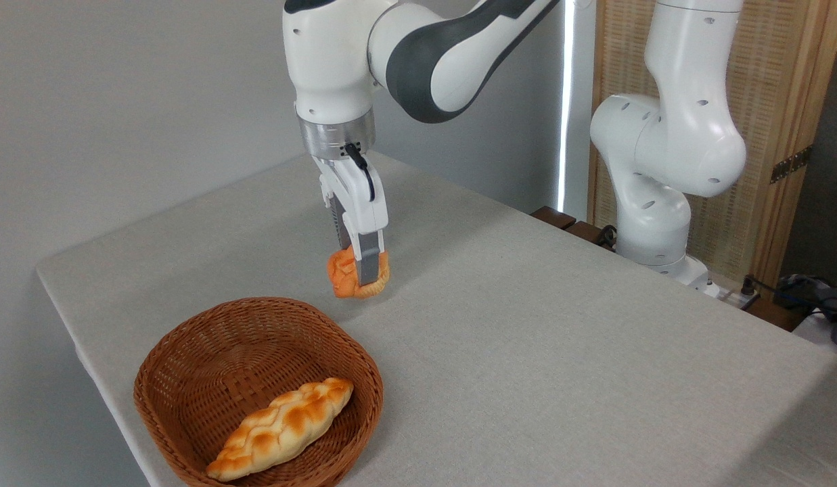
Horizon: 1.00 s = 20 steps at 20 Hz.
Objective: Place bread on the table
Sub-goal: 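Lower the bun onto the table and open the gripper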
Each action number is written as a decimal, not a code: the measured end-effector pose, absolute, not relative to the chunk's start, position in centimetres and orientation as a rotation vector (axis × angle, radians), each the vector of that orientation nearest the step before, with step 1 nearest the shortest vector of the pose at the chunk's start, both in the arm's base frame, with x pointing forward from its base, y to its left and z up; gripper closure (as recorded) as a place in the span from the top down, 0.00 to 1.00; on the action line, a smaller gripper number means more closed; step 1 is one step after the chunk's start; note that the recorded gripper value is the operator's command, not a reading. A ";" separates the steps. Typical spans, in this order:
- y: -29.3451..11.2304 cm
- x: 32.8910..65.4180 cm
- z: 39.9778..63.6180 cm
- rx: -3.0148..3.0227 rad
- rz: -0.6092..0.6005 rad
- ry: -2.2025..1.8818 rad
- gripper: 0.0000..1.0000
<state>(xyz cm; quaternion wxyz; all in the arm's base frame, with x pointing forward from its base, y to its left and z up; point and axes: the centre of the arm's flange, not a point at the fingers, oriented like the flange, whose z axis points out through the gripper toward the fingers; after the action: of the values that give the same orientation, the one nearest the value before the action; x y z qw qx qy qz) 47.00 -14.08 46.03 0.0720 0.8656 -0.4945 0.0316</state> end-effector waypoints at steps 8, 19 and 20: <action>-14.2 46.9 44.7 2.614 0.092 -1.521 1.00; -14.3 47.2 45.8 2.620 0.127 -1.521 1.00; -14.4 47.4 46.5 2.629 0.152 -1.512 1.00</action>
<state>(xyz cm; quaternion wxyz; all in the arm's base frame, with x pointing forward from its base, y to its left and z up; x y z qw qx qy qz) 47.44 -14.38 46.54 0.0526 0.8646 -0.4971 0.0498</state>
